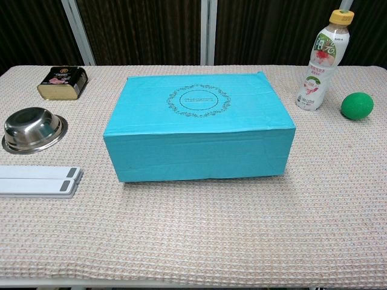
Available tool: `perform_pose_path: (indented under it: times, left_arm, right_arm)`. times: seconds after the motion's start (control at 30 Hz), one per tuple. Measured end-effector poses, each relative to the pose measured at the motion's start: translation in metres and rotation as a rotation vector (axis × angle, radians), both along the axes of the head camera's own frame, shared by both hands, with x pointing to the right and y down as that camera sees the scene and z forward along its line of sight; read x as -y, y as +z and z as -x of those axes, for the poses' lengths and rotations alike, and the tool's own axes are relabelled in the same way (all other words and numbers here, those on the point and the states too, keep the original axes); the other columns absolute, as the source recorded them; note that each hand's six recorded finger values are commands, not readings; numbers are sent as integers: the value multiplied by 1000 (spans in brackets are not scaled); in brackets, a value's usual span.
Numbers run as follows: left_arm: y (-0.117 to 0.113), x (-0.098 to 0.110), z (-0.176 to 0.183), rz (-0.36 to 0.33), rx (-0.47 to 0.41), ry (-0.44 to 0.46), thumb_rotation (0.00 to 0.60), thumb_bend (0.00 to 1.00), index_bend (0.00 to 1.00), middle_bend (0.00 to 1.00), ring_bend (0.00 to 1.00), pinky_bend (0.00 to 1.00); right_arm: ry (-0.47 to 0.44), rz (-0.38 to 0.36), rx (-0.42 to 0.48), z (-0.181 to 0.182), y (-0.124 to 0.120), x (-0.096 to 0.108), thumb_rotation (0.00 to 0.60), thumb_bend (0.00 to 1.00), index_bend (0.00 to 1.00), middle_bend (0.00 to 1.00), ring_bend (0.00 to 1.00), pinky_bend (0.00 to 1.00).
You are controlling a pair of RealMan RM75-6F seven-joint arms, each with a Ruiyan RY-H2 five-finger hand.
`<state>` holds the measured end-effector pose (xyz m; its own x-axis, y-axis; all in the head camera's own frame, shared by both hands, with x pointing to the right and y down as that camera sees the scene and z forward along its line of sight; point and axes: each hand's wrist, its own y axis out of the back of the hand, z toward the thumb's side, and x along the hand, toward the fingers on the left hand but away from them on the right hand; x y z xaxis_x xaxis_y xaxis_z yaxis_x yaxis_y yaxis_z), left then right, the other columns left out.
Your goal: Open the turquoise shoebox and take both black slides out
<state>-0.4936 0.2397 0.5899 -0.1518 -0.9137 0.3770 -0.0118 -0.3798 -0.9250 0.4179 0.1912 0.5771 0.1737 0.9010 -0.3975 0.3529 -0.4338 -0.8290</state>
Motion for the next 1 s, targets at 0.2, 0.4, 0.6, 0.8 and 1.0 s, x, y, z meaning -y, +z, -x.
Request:
perform_pose_path:
  times: [0.2,0.4,0.6,0.8,1.0]
  left_arm:
    - [2,1,-1,8,-1,3,600,16,310,245,106,134]
    - [4,1,-3,15,-7,5,600,16,310,245,106,134]
    - [5,2,-5,21,-17,5,600,16,310,245,106,134]
    - [6,0,-4,28,-24,-9,600,16,310,244,106,134]
    - [6,-4,0,42,-23,-27,600,17,310,245,107,134]
  right_arm:
    - [-9,6,-1,1,2,0,600,125,0,19,0,0]
    - [-37,18,-7,6,5,3,600,125,0,19,0,0]
    - [-153,47,-37,28,18,26,600,126,0,19,0,0]
    - [-321,47,-95,71,44,73,600,115,0,24,0,0]
    - [-432,21,-169,113,83,118,600,49,0,37,0,0]
